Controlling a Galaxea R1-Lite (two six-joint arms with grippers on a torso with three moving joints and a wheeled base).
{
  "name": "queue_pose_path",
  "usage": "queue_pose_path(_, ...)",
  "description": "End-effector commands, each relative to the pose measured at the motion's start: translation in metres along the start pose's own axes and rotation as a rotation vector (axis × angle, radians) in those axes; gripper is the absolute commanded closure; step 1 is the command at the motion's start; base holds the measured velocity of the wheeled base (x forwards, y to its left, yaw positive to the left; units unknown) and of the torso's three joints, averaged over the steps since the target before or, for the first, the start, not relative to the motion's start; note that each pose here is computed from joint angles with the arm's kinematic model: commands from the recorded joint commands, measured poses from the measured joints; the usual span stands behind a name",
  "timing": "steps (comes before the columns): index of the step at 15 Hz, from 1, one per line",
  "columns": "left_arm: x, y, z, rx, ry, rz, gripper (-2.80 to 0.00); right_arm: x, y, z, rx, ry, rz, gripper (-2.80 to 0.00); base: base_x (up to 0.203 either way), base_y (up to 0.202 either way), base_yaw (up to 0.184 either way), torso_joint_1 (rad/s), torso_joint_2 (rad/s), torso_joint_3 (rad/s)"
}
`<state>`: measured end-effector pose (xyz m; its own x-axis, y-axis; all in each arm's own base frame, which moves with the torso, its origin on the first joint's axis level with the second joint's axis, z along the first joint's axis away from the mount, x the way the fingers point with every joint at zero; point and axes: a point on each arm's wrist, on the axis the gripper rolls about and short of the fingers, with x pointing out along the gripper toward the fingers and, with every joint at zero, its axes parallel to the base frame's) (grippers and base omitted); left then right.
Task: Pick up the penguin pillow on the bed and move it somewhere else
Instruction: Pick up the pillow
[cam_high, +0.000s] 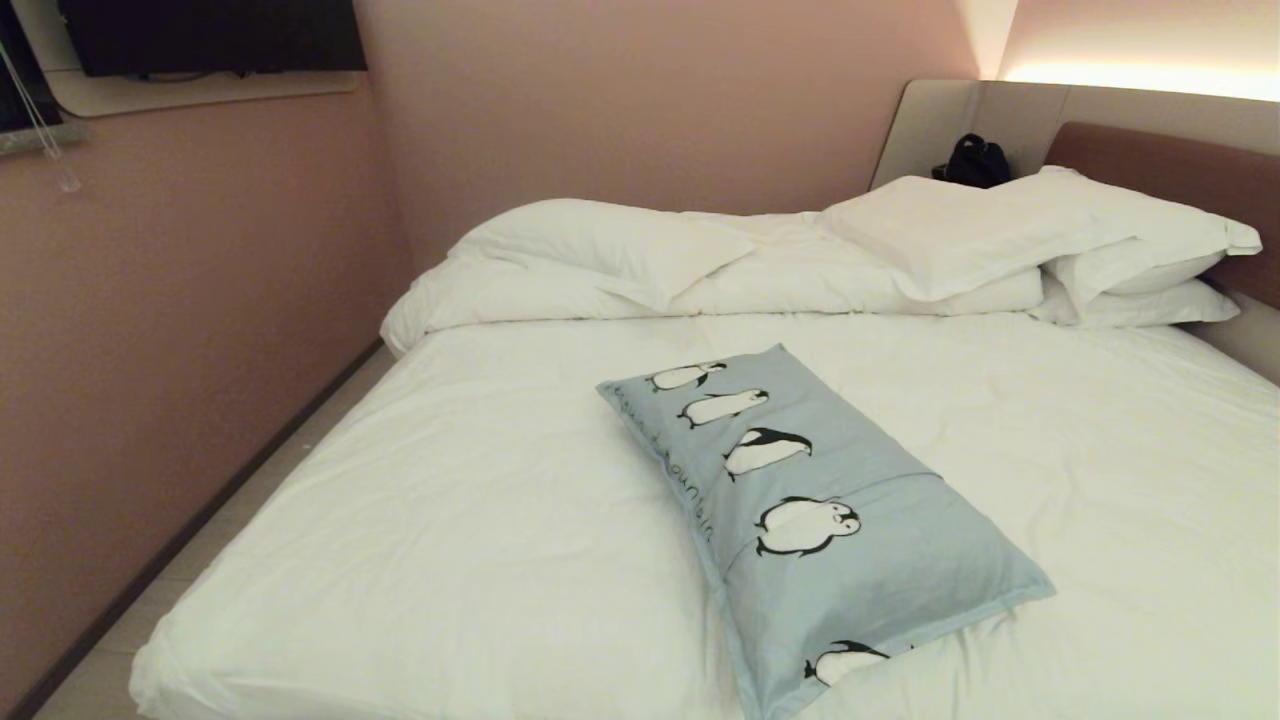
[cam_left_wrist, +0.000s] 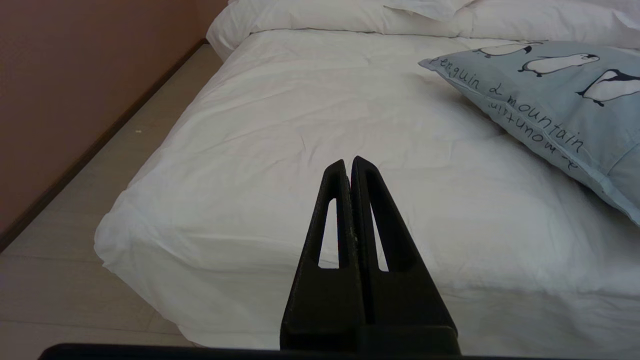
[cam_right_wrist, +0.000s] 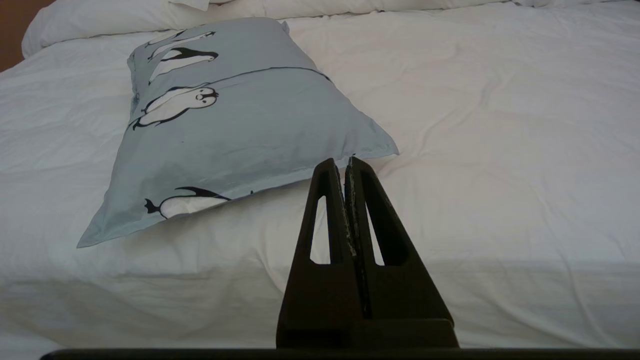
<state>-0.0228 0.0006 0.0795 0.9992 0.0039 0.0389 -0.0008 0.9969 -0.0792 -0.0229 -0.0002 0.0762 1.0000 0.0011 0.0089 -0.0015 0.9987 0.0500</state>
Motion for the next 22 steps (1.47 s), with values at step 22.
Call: queue_pose_path(22,0.000,0.000,0.000,0.000,-0.001,0.001,0.00,-0.002,0.003,0.049,-0.007,0.173,0.043,0.00,0.000,0.000,0.000,0.000,0.00,0.000)
